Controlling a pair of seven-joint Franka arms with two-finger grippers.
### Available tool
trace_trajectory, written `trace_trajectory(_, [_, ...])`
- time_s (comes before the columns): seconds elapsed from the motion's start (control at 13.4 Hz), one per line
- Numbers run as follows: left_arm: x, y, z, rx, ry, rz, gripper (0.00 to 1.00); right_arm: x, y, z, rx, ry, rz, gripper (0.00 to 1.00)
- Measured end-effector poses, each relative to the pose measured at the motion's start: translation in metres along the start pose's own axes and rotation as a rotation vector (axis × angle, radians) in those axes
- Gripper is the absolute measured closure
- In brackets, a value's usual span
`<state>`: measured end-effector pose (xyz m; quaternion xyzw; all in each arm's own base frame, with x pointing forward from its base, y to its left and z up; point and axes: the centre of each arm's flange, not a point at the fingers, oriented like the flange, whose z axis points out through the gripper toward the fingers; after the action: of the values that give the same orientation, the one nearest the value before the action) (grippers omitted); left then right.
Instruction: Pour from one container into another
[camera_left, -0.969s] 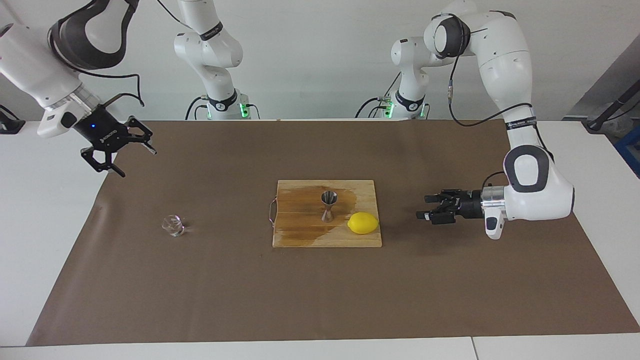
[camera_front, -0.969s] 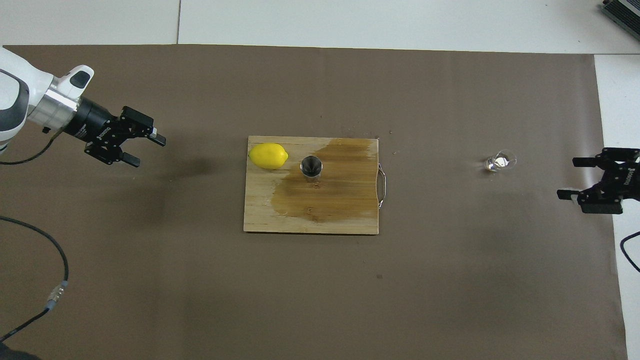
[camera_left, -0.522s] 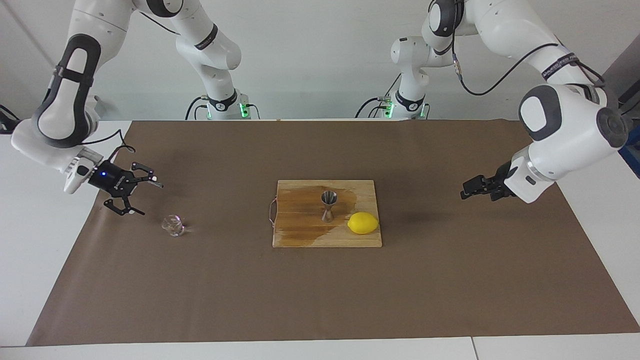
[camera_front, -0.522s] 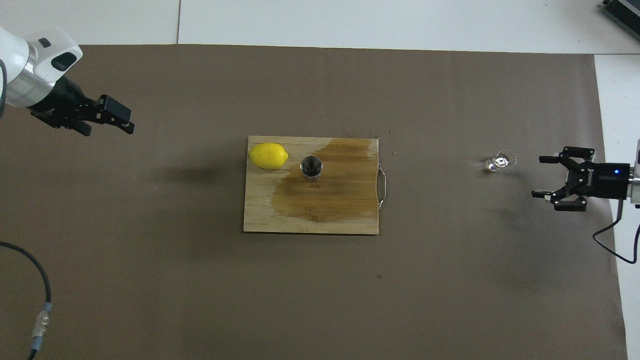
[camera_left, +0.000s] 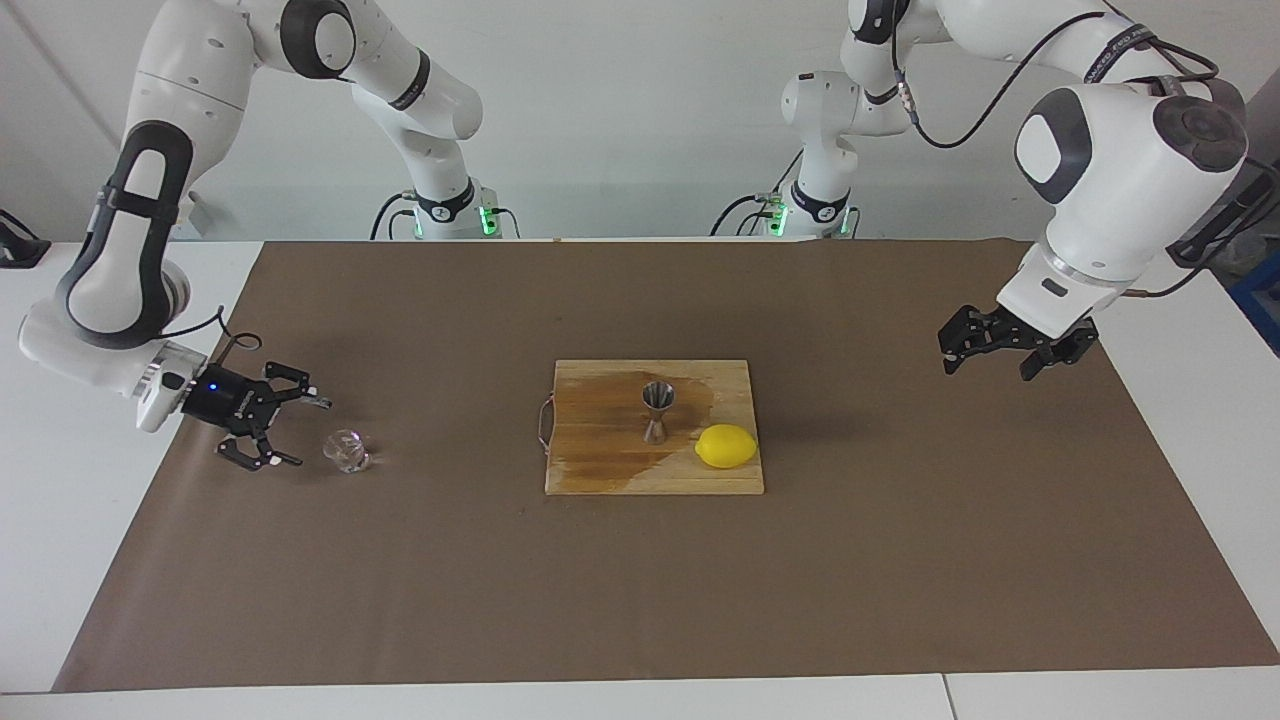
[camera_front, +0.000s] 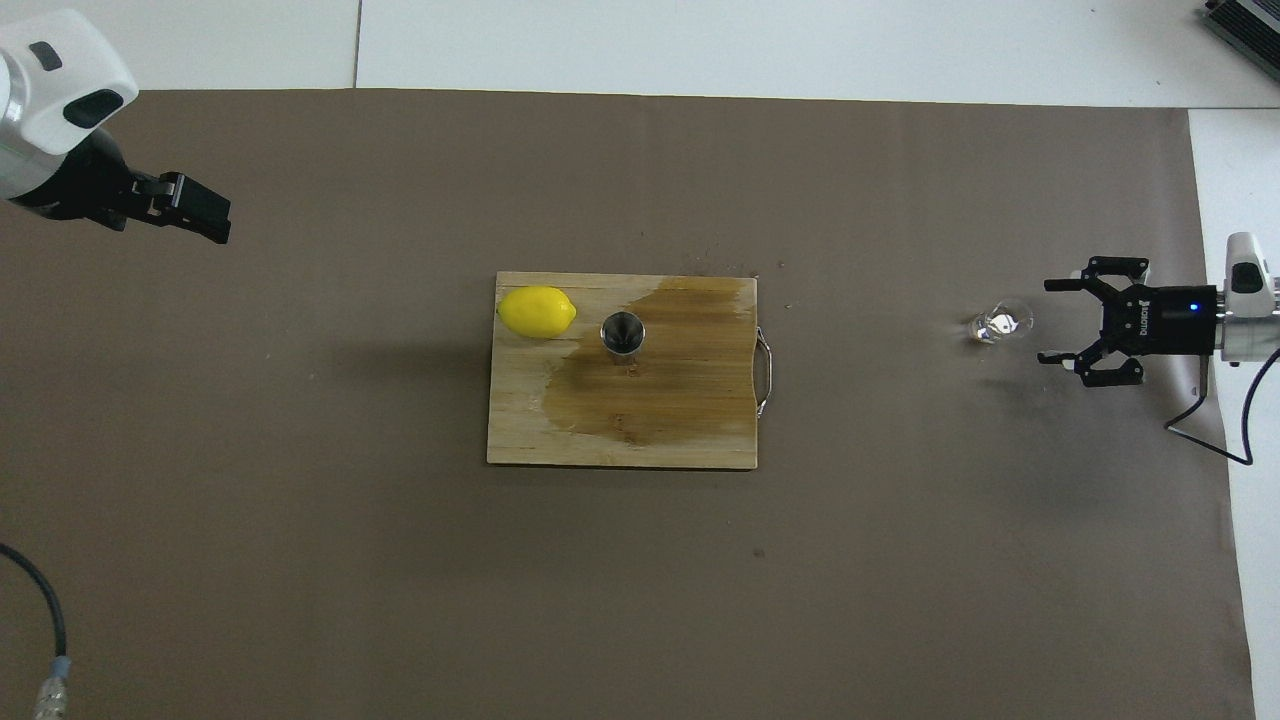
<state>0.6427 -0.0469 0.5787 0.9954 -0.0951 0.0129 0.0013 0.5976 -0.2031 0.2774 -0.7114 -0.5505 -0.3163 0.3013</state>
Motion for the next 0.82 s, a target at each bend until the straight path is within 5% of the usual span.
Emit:
trace_trajectory(0.22, [-0.025,-0.002,-0.031,-0.005,0.025,-0.004,0.00,-0.004,0.002,0.015,0.028,0.022,-0.035,0.00])
trace_trajectory(0.52, [-0.075,-0.014,-0.054,-0.019,-0.030,-0.026,0.00,-0.021,0.000,0.023,0.045,0.038,-0.037,0.00])
trace_trajectory(0.82, [-0.082,-0.017,-0.045,-0.017,-0.070,-0.029,0.00,-0.031,0.000,0.031,0.032,0.079,-0.027,0.00])
